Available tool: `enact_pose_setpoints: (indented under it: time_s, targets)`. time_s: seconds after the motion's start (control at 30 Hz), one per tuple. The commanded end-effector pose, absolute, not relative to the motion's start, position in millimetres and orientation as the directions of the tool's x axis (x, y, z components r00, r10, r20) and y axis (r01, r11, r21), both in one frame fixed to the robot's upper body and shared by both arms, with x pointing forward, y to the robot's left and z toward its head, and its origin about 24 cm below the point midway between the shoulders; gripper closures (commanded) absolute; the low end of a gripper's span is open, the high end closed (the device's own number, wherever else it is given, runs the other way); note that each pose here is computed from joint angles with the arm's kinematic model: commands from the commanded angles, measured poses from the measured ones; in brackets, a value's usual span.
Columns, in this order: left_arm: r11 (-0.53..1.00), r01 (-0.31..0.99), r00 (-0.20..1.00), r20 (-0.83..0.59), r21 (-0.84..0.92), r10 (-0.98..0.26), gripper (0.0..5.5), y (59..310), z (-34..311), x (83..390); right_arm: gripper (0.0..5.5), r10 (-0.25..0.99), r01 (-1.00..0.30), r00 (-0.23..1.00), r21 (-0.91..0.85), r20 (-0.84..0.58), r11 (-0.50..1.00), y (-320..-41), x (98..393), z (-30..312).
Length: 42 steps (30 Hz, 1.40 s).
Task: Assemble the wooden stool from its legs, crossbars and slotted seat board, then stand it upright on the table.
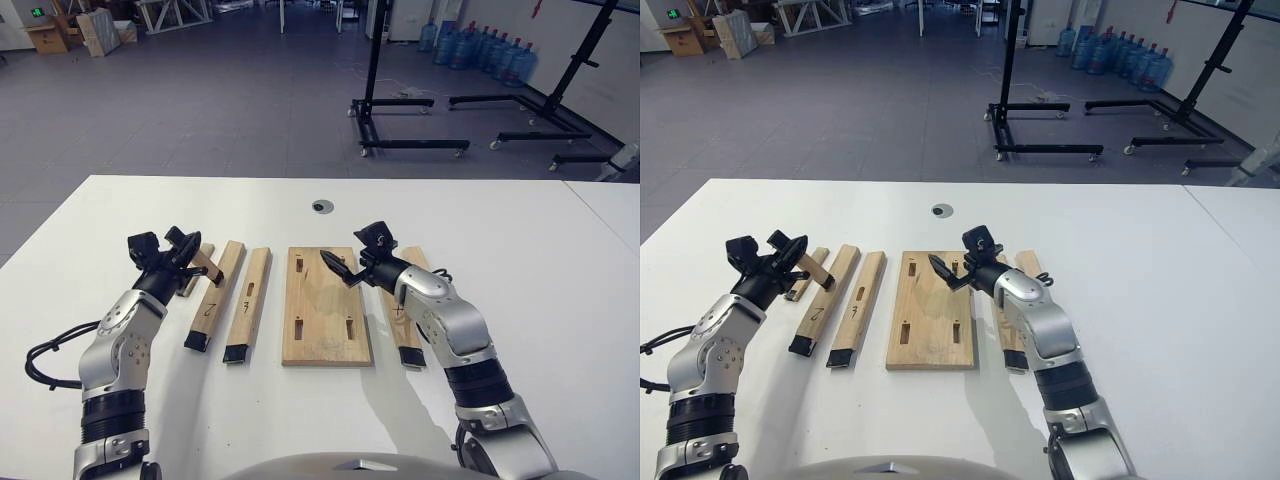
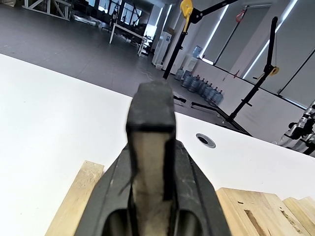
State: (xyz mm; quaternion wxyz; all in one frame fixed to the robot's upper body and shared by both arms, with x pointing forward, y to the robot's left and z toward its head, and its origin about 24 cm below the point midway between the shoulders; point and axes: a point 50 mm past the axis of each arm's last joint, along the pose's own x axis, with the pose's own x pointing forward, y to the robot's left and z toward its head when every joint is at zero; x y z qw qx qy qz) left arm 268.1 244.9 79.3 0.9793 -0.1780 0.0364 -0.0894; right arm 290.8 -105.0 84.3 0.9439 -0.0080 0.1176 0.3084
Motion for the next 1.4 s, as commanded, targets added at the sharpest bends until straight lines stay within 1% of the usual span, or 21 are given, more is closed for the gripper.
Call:
enact_pose_setpoints:
  time_s: [0.03, 0.2, 0.43, 0.67, 0.77, 0.93, 1.03, 1.2, 1.23, 1.27, 1.3, 1.4]
  targets:
    - [0.925, 0.166, 0.979, -0.057, -0.341, -0.197, 5.11, 243.0, 76.0, 267.2, 0.55, 0.579, -0.586, 0.782, 0.044, -0.231, 0.809, -104.5, 294.4, 87.4]
    - [0.931, 0.150, 0.978, -0.089, -0.332, -0.189, 5.11, 245.4, 65.9, 264.2, 0.55, 0.580, -0.588, 0.780, 0.041, -0.234, 0.807, -104.7, 295.0, 87.5]
    - [0.948, 0.135, 0.980, -0.105, -0.289, -0.171, 5.11, 249.2, 61.4, 263.5, 0.55, 0.581, -0.590, 0.779, 0.039, -0.236, 0.807, -104.7, 295.4, 87.3]
    - [0.970, 0.194, 0.966, -0.145, -0.147, -0.215, 5.11, 236.0, 54.3, 261.6, 0.55, 0.580, -0.590, 0.778, 0.036, -0.241, 0.806, -104.9, 294.1, 85.7]
    - [0.972, 0.218, 0.956, -0.183, -0.089, -0.231, 5.11, 233.1, 44.0, 256.7, 0.55, 0.581, -0.592, 0.776, 0.034, -0.246, 0.805, -104.6, 292.6, 84.1]
    - [0.969, 0.243, 0.938, -0.244, -0.044, -0.246, 5.11, 231.2, 23.6, 246.5, 0.55, 0.580, -0.592, 0.775, 0.034, -0.251, 0.805, -103.8, 291.4, 82.3]
    - [0.968, 0.248, 0.930, -0.270, -0.048, -0.252, 5.11, 229.2, 13.8, 242.0, 0.55, 0.582, -0.593, 0.773, 0.036, -0.252, 0.804, -103.1, 291.6, 81.9]
    - [0.970, 0.236, 0.936, -0.251, -0.065, -0.245, 5.11, 230.1, 15.9, 244.3, 0.55, 0.582, -0.594, 0.773, 0.037, -0.252, 0.804, -102.8, 291.8, 82.0]
    - [0.970, 0.234, 0.938, -0.246, -0.066, -0.243, 4.75, 230.2, 17.3, 244.8, 0.55, 0.582, -0.594, 0.773, 0.037, -0.251, 0.804, -102.7, 291.9, 82.1]
    - [0.970, 0.231, 0.940, -0.239, -0.073, -0.242, 4.67, 230.3, 18.6, 245.9, 0.55, 0.582, -0.593, 0.774, 0.037, -0.251, 0.804, -102.7, 292.2, 82.2]
    - [0.969, 0.233, 0.941, -0.233, -0.079, -0.246, 4.44, 230.0, 20.1, 246.6, 0.55, 0.582, -0.593, 0.774, 0.038, -0.250, 0.804, -102.5, 292.3, 82.4]
    - [0.971, 0.225, 0.947, -0.216, -0.078, -0.237, 4.04, 230.7, 24.8, 249.9, 0.55, 0.582, -0.593, 0.774, 0.039, -0.250, 0.805, -101.5, 292.5, 82.3]
